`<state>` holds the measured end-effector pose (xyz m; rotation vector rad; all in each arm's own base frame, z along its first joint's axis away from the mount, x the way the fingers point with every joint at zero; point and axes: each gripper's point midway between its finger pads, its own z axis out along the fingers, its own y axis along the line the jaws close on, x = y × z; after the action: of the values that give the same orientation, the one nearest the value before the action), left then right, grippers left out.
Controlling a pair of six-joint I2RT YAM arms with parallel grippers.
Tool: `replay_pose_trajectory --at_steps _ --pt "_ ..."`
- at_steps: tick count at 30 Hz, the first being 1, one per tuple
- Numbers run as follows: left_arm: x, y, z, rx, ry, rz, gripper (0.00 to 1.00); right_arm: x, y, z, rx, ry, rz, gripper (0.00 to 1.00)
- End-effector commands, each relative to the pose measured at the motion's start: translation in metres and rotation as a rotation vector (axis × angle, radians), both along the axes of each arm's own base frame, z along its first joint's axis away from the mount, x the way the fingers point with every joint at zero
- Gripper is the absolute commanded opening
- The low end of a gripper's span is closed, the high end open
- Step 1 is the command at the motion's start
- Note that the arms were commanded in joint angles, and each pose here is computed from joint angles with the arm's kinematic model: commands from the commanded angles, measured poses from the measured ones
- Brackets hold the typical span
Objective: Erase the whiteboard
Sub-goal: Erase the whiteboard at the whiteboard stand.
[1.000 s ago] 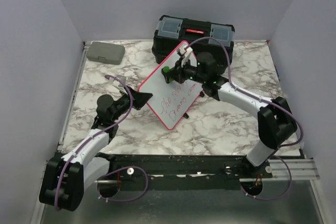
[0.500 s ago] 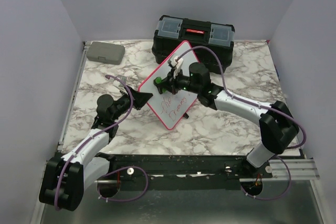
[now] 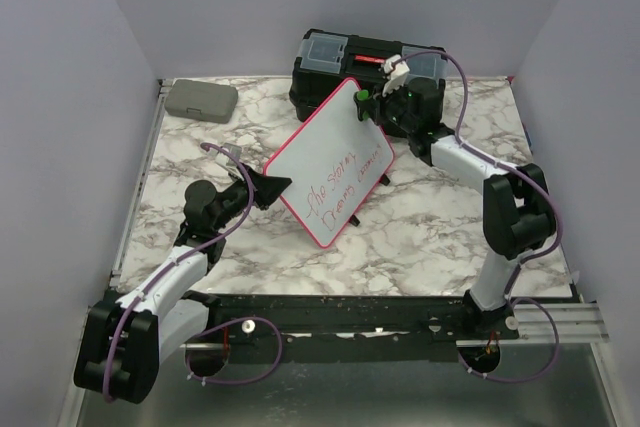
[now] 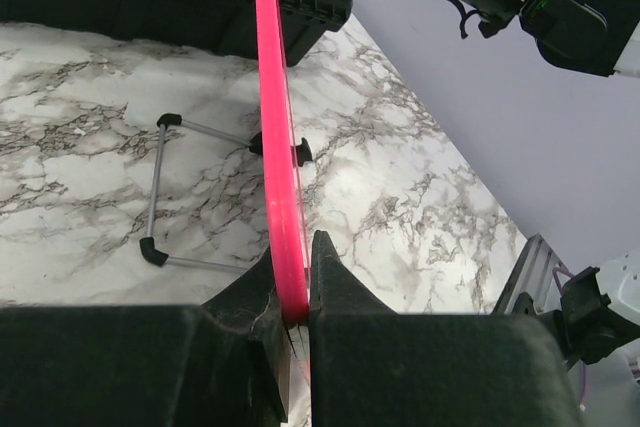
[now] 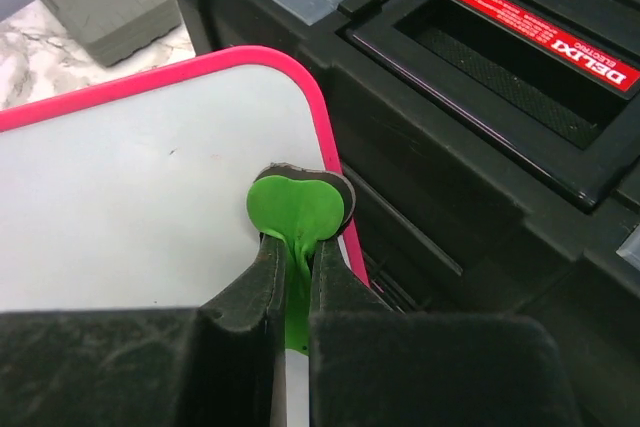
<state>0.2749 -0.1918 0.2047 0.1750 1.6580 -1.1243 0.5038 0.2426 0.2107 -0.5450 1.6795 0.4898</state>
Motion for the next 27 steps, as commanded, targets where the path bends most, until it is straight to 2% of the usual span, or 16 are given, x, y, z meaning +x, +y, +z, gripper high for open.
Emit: replay_pose_trajectory --at_steps 1,4,7,12,17,21,24,27 --pt "-0.036 -0.022 -0.014 0.073 -0.028 -0.217 0.00 -0.010 0.020 0.002 -0.003 -0.013 0.128 0.01" --pt "-0.035 -0.022 -0.013 0.071 -0.030 -0.217 0.00 -0.037 0.039 0.012 0.022 -0.009 0.252 0.01" --pt "-0.034 -0.023 -0.012 0.068 -0.029 -0.218 0.00 -0.054 0.054 0.026 0.017 -0.041 0.284 0.01" --pt "-0.035 -0.022 -0.012 0.062 -0.027 -0.216 0.00 -0.019 0.045 0.038 0.013 -0.004 0.131 0.01" --pt "-0.036 -0.021 -0.010 0.064 -0.036 -0.211 0.00 0.007 0.024 0.017 -0.021 0.079 -0.008 0.01" --pt "-0.037 -0.022 -0.010 0.068 -0.036 -0.218 0.00 0.007 0.008 -0.011 -0.056 0.147 -0.056 0.01" --pt "-0.036 -0.022 -0.008 0.067 -0.040 -0.222 0.00 -0.014 0.012 -0.029 -0.065 0.186 0.018 0.01" --pt "-0.036 -0.023 -0.008 0.068 -0.041 -0.222 0.00 -0.051 0.034 -0.045 -0.062 0.231 0.192 0.01"
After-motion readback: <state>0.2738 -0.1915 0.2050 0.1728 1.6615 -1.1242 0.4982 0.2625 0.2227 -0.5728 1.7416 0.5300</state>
